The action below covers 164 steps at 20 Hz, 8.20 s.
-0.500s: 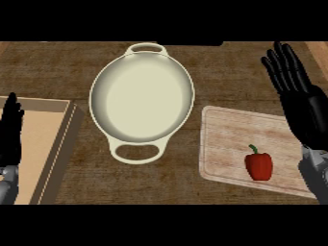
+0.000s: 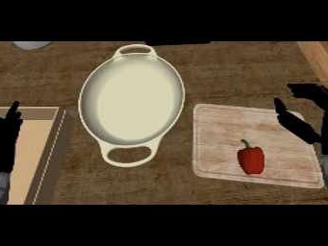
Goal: Pick the bell pepper from the cutting board and place it in the pot
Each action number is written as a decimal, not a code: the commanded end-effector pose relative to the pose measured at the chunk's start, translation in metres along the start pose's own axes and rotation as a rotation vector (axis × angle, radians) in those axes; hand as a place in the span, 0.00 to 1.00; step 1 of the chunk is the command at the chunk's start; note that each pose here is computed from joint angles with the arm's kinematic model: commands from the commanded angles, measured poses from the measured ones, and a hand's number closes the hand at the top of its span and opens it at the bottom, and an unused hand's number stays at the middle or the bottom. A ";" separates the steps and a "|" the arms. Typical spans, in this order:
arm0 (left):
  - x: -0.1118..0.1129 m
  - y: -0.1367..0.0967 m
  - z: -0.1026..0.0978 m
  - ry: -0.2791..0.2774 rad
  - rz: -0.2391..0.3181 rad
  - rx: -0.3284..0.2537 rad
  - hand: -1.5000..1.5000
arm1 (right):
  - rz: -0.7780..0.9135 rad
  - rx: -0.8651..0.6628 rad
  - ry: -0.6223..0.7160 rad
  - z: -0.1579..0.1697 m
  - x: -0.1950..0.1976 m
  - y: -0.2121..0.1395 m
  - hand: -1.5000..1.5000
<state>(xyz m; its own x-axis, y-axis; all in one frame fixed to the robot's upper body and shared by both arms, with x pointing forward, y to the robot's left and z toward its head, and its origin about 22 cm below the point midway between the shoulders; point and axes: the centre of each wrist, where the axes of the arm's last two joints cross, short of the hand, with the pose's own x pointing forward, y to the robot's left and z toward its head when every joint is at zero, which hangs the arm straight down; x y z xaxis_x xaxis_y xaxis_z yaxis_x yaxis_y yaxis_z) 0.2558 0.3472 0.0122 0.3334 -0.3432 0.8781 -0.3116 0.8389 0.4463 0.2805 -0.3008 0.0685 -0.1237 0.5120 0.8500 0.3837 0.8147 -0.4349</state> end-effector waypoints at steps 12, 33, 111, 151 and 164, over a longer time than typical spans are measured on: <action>0.009 0.004 0.004 0.091 -0.045 -0.092 0.50 | 0.540 -0.194 0.193 0.103 -0.034 0.026 0.00; 0.014 -0.017 0.003 0.075 -0.037 -0.135 0.50 | 0.807 0.201 0.790 0.097 0.120 0.065 0.00; 0.024 -0.017 0.001 0.072 -0.039 -0.112 0.50 | 0.913 0.441 -0.112 -0.007 0.043 0.001 1.00; 0.043 0.000 -0.010 0.067 -0.032 -0.136 0.50 | 0.500 0.626 -0.368 -0.061 0.283 0.179 1.00; 0.019 -0.019 0.000 0.059 -0.034 -0.156 0.50 | 0.046 0.600 -0.137 -0.066 0.212 0.214 0.00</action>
<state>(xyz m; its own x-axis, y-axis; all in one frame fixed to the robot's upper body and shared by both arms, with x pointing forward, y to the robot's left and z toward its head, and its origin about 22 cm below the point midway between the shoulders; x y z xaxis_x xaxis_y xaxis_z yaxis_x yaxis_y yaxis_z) 0.2740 0.3214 0.0277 0.3927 -0.3574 0.8474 -0.1574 0.8817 0.4448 0.3901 -0.0263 0.1927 -0.2704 0.6522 0.7082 -0.2216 0.6737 -0.7050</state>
